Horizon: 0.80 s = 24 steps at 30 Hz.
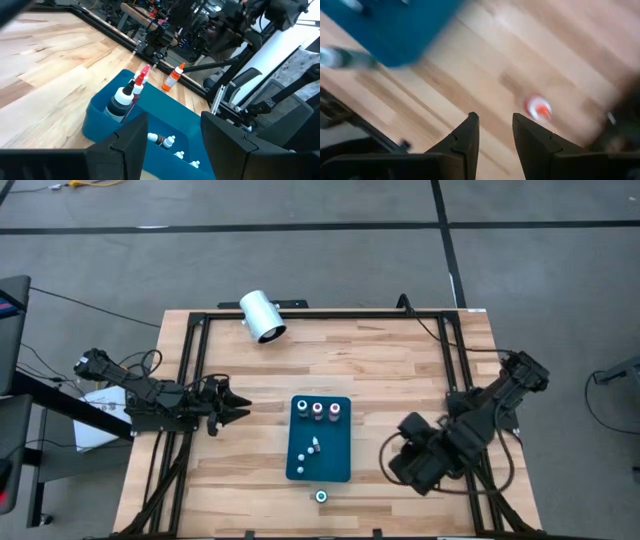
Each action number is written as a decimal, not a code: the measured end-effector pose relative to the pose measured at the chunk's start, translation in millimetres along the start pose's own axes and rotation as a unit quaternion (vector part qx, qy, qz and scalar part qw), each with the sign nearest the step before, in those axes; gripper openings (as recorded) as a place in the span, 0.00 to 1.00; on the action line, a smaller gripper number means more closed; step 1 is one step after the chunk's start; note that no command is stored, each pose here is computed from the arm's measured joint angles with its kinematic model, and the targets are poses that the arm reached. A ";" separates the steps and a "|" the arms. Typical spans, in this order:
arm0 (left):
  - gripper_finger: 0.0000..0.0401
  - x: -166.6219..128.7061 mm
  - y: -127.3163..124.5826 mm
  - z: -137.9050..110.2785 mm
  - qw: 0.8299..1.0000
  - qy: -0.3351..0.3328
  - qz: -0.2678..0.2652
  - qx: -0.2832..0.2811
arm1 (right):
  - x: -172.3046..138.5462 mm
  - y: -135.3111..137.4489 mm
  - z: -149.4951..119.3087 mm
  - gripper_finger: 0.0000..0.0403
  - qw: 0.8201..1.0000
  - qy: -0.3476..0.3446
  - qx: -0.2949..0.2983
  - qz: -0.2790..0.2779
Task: Pick & Place food coloring
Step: Put the large orange food coloring bottle into the blue bin
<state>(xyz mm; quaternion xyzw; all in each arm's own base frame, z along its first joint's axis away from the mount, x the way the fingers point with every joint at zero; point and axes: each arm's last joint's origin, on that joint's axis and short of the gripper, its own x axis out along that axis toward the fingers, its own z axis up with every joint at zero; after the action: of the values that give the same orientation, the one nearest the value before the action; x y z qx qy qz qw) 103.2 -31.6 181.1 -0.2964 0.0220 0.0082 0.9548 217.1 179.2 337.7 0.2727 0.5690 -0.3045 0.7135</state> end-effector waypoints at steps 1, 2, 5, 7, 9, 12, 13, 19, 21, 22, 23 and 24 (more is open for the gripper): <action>0.43 0.0 0.1 0.1 1.000 -0.001 0.001 0.000 | -0.7 -1.8 -4.9 0.27 1.000 0.014 0.007 -0.009; 0.43 0.0 0.2 0.2 1.000 -0.003 0.004 0.000 | -1.4 -2.1 -8.6 0.27 1.000 0.024 0.016 -0.010; 0.43 0.0 0.6 0.2 1.000 -0.006 0.010 0.000 | -2.7 -1.7 -14.4 0.27 0.999 0.031 0.033 -0.007; 0.43 0.0 0.8 0.1 1.000 -0.005 0.011 0.001 | -2.9 -1.9 -16.0 0.27 0.998 0.047 0.048 -0.009; 0.43 0.0 1.0 -0.2 1.000 -0.004 0.012 0.001 | -2.7 -1.7 -16.5 0.27 0.996 0.067 0.051 -0.011; 0.43 0.0 1.1 -0.2 1.000 -0.004 0.013 0.002 | -2.3 -1.6 -15.0 0.27 0.996 0.076 0.054 -0.012; 0.43 0.0 1.1 -0.3 1.000 -0.004 0.013 0.002 | -2.1 -1.6 -13.7 0.27 0.996 0.075 0.054 -0.012; 0.43 0.0 1.5 -0.8 1.000 -0.001 0.015 0.003 | 3.3 -2.2 -4.3 0.28 0.996 0.061 0.058 -0.019; 0.43 -0.1 1.7 -1.1 1.000 0.000 0.016 0.003 | 12.1 -4.0 -3.2 0.30 0.995 0.072 0.060 -0.038; 0.43 -0.1 1.9 -1.3 1.000 0.001 0.017 0.004 | 17.7 -5.3 -3.0 0.31 0.994 0.078 0.059 -0.049; 0.43 0.0 2.1 -1.6 1.000 0.002 0.017 0.004 | 22.5 -6.4 -3.0 0.33 0.993 0.086 0.052 -0.059; 0.43 0.0 2.1 -1.6 1.000 0.003 0.017 0.004 | 26.9 -7.6 -3.2 0.35 0.993 0.092 0.043 -0.067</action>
<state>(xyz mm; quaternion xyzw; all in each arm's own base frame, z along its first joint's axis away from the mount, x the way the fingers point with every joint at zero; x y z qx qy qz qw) 103.0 -30.8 178.6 -0.2917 0.0298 0.0240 0.9558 213.8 173.2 310.4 0.2914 0.6358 -0.3498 0.6233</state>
